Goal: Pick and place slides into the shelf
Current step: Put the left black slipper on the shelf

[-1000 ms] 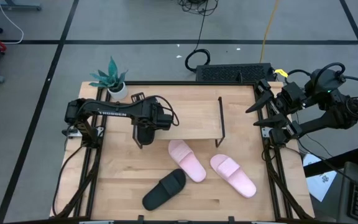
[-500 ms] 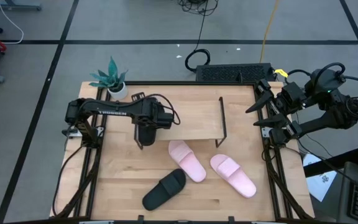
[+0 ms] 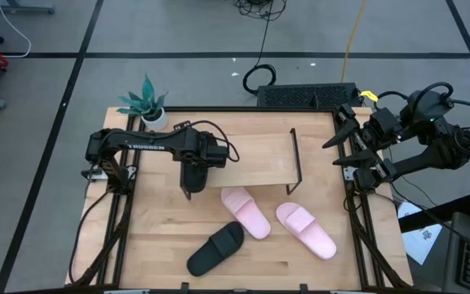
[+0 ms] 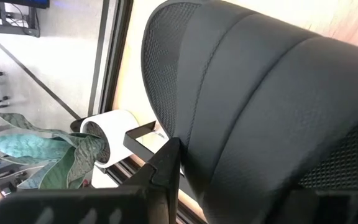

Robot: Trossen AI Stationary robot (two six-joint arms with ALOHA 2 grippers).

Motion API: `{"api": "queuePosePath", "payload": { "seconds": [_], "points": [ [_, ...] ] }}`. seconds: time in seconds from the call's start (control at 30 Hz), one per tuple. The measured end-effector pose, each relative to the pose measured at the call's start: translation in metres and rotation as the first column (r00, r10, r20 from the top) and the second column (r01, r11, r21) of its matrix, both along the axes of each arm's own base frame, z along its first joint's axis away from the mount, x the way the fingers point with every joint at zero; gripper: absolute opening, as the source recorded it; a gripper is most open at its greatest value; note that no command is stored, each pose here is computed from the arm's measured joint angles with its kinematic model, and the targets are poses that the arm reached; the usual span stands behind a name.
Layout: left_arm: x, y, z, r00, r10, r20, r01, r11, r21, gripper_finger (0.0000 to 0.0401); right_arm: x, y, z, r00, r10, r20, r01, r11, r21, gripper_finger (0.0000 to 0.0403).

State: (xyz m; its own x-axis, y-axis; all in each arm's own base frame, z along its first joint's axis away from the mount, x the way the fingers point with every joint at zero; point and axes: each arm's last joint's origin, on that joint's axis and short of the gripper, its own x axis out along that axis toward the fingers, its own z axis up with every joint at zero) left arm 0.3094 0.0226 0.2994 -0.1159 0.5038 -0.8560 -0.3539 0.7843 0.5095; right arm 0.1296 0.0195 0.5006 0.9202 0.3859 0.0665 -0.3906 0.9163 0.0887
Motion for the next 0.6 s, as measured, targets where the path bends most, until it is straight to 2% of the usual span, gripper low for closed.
{"api": "queuePosePath", "payload": {
  "seconds": [0.17,0.6],
  "points": [
    [0.0035,-0.0008,-0.0042,0.999,0.006,0.042,-0.005,1.0,-0.026,0.0084,0.0,0.0,0.0,1.0,0.0,0.0,0.0,1.0,0.0,0.0183],
    [0.0051,-0.0013,-0.0059,0.998,0.017,0.062,-0.013,0.999,-0.053,0.0084,0.0,0.0,0.0,1.0,0.0,0.0,0.0,1.0,0.0,0.0183]
  ]
}}
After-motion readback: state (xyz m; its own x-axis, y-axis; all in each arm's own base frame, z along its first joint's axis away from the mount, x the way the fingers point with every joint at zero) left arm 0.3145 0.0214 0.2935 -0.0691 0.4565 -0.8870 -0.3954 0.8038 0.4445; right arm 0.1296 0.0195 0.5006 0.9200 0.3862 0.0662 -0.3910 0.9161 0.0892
